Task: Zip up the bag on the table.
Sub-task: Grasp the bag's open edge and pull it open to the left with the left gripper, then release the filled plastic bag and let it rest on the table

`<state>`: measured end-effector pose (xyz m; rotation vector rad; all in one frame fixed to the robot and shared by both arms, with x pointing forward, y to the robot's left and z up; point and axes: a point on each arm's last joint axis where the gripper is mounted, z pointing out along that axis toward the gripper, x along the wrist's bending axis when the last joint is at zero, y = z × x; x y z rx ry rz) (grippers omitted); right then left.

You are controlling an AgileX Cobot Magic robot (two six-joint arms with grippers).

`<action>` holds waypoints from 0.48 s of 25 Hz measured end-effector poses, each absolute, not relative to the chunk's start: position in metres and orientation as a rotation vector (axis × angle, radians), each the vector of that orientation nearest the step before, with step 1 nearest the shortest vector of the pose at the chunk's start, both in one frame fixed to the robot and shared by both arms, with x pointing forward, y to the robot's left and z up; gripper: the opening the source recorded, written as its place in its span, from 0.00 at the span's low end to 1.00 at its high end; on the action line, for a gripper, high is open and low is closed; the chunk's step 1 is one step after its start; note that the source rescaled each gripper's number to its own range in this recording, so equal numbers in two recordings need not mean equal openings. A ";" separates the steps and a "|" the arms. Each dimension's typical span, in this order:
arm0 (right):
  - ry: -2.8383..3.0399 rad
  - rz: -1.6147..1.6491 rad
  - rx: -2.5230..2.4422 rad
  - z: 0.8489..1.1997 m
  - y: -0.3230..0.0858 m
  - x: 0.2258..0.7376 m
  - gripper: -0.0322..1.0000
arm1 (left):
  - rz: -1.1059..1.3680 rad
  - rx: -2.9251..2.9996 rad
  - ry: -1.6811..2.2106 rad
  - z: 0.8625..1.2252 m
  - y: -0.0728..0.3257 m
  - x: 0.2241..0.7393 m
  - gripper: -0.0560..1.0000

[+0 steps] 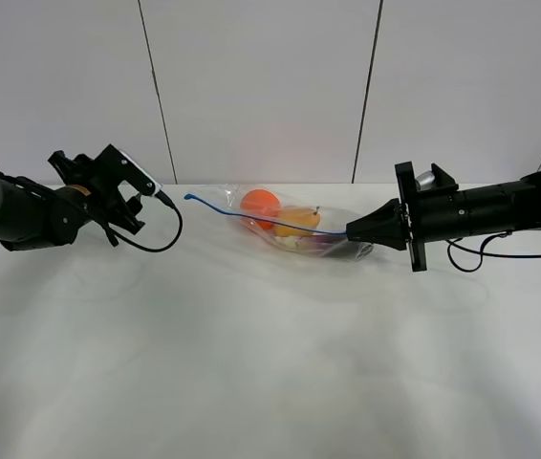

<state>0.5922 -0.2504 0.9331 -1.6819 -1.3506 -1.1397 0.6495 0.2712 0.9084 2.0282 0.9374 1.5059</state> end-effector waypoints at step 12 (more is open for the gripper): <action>-1.350 -1.140 -1.681 0.933 -0.250 0.592 0.03 | 1.012 1.401 1.523 0.905 0.273 0.649 0.85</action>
